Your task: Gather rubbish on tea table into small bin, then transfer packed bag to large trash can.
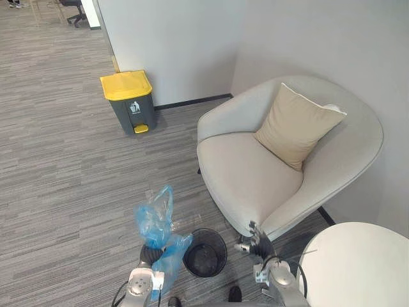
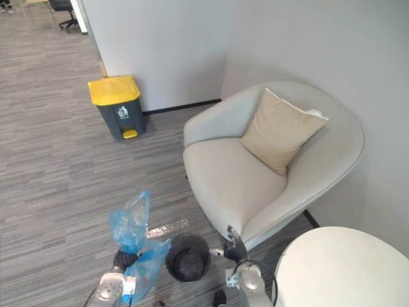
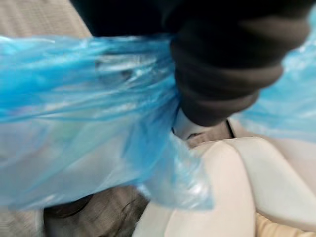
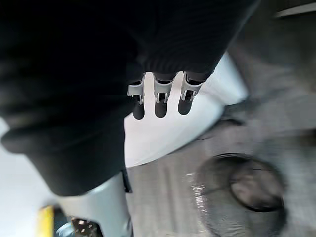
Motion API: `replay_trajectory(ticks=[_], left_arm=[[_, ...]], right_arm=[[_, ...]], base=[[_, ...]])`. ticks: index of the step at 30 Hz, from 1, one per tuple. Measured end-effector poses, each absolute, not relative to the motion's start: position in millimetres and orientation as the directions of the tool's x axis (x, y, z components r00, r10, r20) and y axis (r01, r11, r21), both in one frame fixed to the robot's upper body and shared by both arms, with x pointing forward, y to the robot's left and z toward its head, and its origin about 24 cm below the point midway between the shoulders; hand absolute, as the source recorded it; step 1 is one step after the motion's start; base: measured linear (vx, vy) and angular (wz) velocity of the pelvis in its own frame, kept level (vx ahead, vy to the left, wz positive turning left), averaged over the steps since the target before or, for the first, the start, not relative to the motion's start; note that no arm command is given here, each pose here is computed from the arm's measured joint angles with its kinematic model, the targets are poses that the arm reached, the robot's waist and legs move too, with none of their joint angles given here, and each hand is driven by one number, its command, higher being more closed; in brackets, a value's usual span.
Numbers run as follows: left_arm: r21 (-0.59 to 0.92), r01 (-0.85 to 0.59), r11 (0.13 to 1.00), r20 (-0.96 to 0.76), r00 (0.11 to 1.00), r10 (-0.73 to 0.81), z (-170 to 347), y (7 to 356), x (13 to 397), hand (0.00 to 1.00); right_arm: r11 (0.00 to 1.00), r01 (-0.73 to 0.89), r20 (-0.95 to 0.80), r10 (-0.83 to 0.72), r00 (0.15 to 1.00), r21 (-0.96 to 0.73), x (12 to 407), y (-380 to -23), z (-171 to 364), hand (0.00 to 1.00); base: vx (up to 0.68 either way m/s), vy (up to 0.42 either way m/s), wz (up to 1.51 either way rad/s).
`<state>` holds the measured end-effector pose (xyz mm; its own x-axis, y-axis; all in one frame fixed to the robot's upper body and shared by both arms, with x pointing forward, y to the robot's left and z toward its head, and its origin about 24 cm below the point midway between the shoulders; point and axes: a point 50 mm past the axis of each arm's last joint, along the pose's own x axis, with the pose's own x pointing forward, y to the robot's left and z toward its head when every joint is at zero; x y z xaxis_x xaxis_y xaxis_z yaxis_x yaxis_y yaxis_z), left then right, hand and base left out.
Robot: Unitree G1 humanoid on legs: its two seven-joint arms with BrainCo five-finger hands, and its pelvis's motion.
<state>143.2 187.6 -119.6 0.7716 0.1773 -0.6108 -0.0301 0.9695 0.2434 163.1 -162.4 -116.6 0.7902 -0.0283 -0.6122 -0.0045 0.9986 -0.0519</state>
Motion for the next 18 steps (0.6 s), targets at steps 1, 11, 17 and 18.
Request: replay_trajectory(ticks=[1, 11, 17, 18], left_arm=[[0.234, -0.029, 0.972, -0.631, 0.756, 0.175, -124, 186, 138, 1.00], [0.211, -0.065, 0.975, -0.685, 0.702, 0.195, -134, 188, 125, 1.00], [0.189, -0.158, 0.969, -0.603, 0.761, 0.241, -118, 196, 158, 1.00], [0.194, -0.164, 0.967, -0.594, 0.765, 0.248, -116, 199, 158, 1.00]], right_arm=[[0.999, 0.004, -0.632, -0.037, 0.774, -0.054, 160, -164, -120, 0.00], [0.996, 0.007, -0.668, -0.061, 0.742, -0.084, 165, -164, -126, 0.00], [0.995, 0.010, -0.624, -0.073, 0.778, -0.104, 188, -163, -115, 0.00], [0.995, 0.013, -0.629, -0.073, 0.774, -0.100, 186, -161, -116, 0.00]], base=[[-0.05, -0.006, -0.04], [-0.06, -0.002, -0.20], [-0.09, -0.004, 0.05], [-0.11, -0.111, 0.64]])
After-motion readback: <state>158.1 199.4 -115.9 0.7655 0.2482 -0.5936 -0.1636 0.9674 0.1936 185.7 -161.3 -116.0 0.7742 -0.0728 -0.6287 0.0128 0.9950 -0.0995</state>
